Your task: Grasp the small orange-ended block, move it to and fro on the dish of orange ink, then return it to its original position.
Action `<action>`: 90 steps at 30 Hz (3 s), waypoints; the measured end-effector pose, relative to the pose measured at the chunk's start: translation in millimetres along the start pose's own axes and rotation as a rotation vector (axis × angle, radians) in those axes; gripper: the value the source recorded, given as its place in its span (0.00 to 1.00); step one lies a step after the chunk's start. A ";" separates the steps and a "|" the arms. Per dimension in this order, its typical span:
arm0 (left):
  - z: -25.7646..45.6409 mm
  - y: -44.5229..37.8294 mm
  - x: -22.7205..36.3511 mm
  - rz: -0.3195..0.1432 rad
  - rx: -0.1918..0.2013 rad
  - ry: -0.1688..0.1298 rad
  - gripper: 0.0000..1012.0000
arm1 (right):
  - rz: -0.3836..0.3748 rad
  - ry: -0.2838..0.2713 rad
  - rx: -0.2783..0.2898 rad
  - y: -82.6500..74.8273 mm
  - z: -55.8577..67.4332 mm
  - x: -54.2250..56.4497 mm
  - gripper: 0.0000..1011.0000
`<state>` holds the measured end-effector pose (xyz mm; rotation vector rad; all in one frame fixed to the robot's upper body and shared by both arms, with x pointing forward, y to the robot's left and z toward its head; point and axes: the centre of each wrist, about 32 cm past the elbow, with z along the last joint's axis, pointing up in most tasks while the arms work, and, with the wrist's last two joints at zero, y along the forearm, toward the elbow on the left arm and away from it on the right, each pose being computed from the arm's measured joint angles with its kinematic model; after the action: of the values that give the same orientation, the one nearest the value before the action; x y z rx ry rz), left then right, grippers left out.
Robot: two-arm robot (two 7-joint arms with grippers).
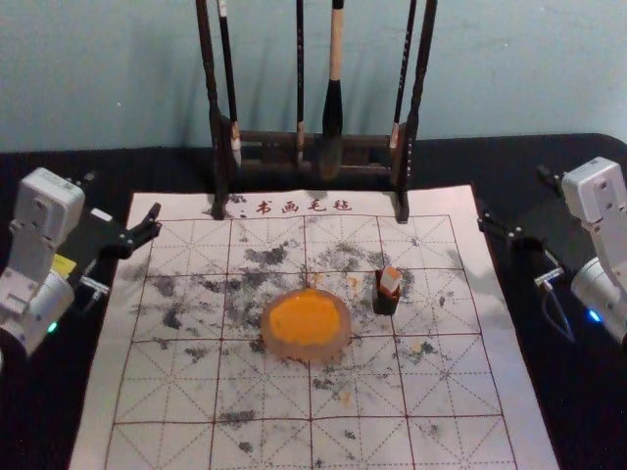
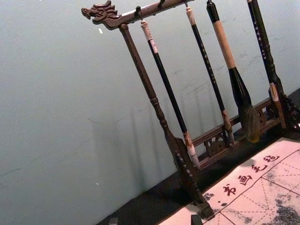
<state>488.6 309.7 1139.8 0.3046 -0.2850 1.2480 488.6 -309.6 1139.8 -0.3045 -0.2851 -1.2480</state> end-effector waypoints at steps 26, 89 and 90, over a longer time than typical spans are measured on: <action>0.0 0.0 0.0 0.000 0.000 0.000 0.99 | 0.000 0.000 0.000 0.0 0.0 0.0 0.99; 0.0 0.0 0.0 0.000 0.000 0.000 0.99 | 0.408 0.186 -0.010 -21.7 -7.5 -58.7 0.99; 0.0 0.0 0.0 0.000 0.000 0.000 0.99 | 0.407 0.187 -0.012 -19.7 -7.8 -59.4 0.99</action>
<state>488.6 309.7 1139.8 0.3045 -0.2850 1.2480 452.8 -266.0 1111.7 -0.2393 -0.0498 -0.8688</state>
